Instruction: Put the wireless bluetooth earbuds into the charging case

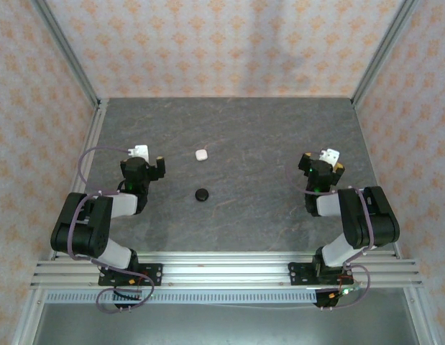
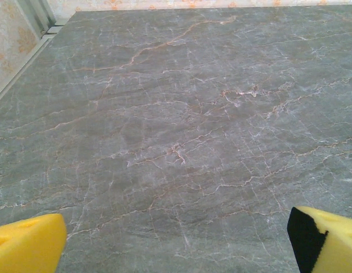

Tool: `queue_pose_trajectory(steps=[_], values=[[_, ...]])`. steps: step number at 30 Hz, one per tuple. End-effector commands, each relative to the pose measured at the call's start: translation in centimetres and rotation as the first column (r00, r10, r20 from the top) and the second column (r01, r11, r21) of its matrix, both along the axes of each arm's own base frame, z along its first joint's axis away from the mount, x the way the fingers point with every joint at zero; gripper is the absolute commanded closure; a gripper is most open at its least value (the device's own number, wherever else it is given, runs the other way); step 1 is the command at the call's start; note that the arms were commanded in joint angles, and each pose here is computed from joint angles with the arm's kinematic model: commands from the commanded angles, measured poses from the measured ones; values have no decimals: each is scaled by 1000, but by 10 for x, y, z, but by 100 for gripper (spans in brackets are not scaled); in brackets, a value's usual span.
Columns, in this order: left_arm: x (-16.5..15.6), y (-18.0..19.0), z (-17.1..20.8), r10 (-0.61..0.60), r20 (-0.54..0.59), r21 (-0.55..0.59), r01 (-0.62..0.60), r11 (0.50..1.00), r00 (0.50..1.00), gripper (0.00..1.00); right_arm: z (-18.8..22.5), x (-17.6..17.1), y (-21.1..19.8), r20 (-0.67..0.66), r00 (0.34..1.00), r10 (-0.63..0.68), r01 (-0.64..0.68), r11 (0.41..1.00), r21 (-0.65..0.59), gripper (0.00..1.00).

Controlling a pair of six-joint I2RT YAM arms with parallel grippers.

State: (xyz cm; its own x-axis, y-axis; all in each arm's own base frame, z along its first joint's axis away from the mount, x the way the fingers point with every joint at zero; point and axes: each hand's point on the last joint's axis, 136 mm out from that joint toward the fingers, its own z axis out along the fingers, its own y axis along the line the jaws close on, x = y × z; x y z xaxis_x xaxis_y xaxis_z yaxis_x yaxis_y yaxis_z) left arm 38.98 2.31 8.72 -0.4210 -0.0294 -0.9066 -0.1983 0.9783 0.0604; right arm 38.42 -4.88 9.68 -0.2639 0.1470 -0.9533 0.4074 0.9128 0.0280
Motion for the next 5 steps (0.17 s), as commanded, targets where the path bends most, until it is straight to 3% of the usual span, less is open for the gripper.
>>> queue_pose_trajectory(steps=[1,5], values=[[3,1,7,1,32,1,-1,1000,999,0,-1,1,1,-3,1000,1,-1,1000,16,1],[3,2,7,1,31,1,-1,1000,1000,0,0,0,1,4,1000,2,-2,1000,15,1]])
